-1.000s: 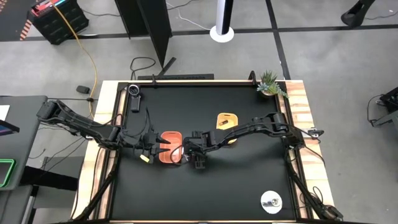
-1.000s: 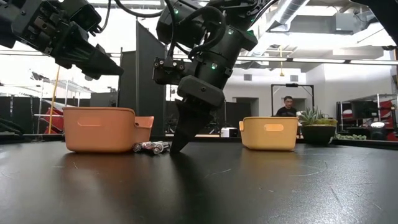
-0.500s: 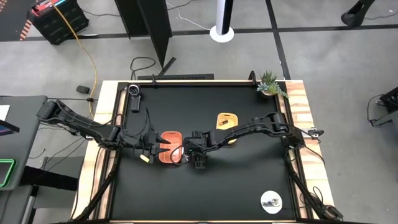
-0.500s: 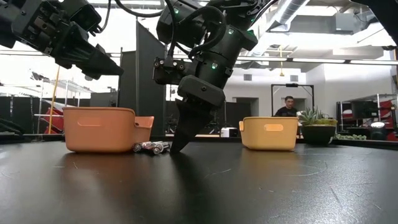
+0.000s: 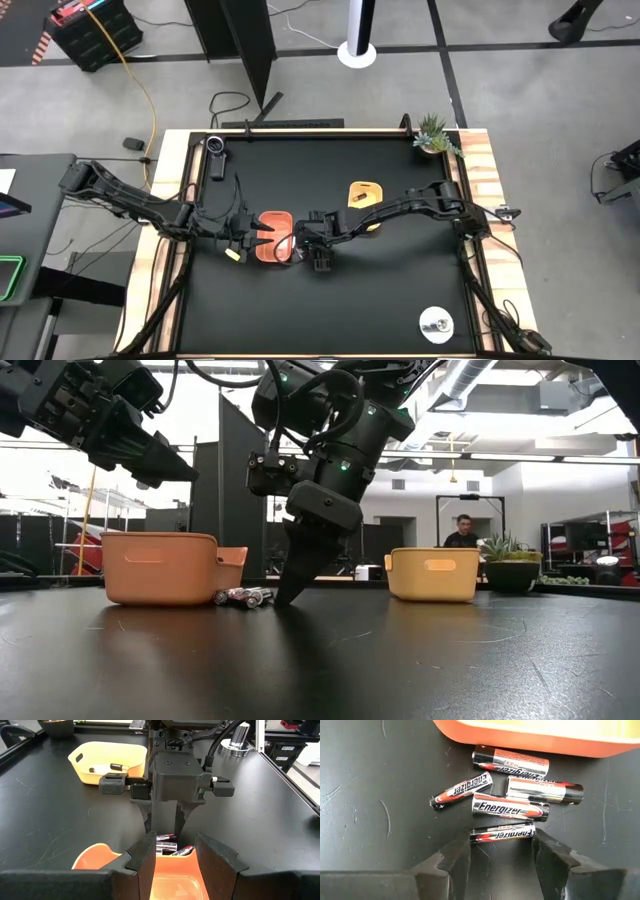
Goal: Sort batteries
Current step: Put the small silver battery into the orange bin
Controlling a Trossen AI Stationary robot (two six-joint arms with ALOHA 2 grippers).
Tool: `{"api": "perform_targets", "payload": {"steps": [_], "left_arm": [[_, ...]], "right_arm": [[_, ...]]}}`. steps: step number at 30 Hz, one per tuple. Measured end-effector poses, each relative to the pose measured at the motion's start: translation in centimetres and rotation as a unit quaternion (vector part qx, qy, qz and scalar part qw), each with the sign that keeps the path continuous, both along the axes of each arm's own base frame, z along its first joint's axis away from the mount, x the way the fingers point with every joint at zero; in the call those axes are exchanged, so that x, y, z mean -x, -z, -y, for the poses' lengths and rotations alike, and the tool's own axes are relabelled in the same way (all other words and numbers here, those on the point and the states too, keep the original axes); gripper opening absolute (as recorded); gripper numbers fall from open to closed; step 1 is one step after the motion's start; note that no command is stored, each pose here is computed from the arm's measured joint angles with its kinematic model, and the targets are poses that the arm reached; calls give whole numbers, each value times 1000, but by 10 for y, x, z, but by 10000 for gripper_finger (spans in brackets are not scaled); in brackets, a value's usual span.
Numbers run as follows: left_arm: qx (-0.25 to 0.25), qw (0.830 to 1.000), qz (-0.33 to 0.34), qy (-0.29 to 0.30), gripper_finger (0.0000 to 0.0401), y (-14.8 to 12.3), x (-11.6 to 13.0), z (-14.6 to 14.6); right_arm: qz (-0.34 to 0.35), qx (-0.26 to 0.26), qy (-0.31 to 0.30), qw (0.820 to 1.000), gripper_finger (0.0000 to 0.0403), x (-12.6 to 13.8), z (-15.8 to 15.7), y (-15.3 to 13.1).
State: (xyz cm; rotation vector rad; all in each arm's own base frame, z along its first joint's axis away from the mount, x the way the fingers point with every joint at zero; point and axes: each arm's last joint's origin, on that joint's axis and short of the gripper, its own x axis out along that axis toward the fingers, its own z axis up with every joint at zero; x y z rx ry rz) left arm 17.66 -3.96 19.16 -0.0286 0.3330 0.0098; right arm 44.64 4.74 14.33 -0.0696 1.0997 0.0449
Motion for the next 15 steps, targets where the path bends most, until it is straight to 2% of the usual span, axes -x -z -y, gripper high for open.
{"api": "perform_targets", "payload": {"steps": [15], "left_arm": [[0, 1000, 0, 0, 132, 0, 0, 0]], "right_arm": [[8, 5, -6, 1000, 196, -10, 0, -28]]}}
